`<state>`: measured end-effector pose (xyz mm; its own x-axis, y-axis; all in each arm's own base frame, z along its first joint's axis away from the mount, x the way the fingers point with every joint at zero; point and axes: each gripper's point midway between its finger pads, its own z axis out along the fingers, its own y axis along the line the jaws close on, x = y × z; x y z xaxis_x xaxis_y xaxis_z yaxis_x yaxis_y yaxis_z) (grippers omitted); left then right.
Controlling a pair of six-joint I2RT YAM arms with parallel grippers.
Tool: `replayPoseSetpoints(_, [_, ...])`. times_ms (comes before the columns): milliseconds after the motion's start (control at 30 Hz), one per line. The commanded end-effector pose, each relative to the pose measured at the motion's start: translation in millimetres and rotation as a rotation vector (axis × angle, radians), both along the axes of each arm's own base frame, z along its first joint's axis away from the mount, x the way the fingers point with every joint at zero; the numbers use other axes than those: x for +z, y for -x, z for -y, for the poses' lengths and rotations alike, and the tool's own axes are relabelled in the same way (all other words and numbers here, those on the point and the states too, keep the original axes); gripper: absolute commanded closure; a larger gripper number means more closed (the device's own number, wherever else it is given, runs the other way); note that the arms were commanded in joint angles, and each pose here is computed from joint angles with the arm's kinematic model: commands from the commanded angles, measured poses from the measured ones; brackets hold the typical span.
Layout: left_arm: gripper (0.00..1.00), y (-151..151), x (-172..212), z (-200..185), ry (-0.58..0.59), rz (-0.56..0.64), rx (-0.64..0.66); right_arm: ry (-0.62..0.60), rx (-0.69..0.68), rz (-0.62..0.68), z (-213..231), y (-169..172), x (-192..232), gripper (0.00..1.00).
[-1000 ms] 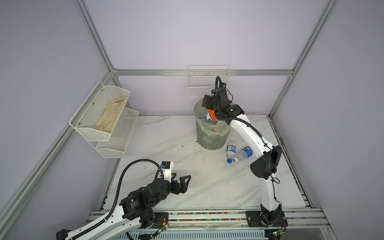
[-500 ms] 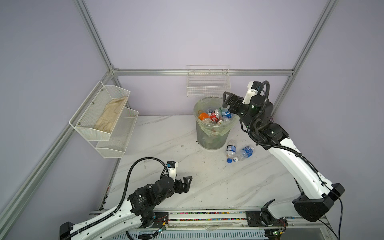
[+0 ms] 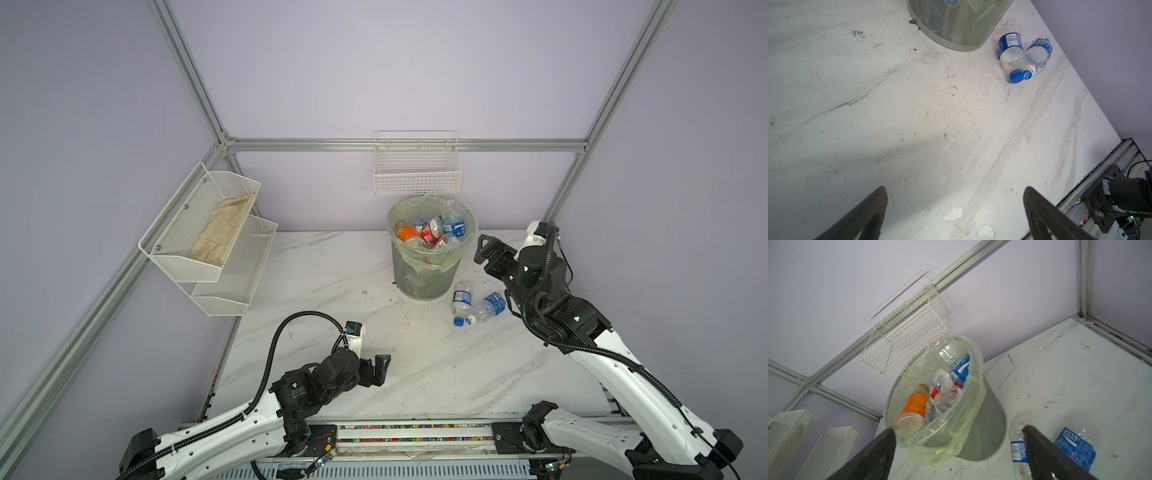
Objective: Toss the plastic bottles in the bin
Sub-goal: 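Move the right gripper down to the blue Pocari Sweat bottle beside the bin, then close the right gripper around the Pocari Sweat bottle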
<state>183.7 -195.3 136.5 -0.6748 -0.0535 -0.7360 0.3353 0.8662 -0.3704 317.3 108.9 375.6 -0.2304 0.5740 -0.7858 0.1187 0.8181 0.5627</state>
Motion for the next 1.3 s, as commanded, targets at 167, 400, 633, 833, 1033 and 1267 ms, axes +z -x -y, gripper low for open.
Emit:
replayPoseSetpoints(167, [0.0,-3.0,45.1,20.0,0.116,0.064,-0.036,-0.013,-0.159,-0.252,47.4,20.5,-102.8,0.03])
replayPoseSetpoints(400, [0.0,3.7,42.1,14.4,0.151,0.061,-0.03,-0.013,-0.078,-0.532,41.8,-4.1,-190.3,0.03])
replayPoseSetpoints(633, [0.0,8.3,40.0,7.0,0.163,0.061,-0.021,-0.003,-0.101,-0.639,41.0,-16.9,-226.7,0.03])
replayPoseSetpoints(833, [0.0,9.6,39.3,4.6,0.165,0.064,-0.019,-0.013,-0.158,-0.678,53.9,-23.2,-241.9,0.03])
replayPoseSetpoints(1033, [0.0,9.2,36.5,4.8,0.156,0.059,-0.018,-0.036,-0.136,-0.751,56.2,-33.5,-270.3,0.03])
replayPoseSetpoints(1267, [0.0,8.9,35.4,4.7,0.154,0.056,-0.015,-0.089,-0.113,-0.772,53.9,-46.1,-294.2,0.03])
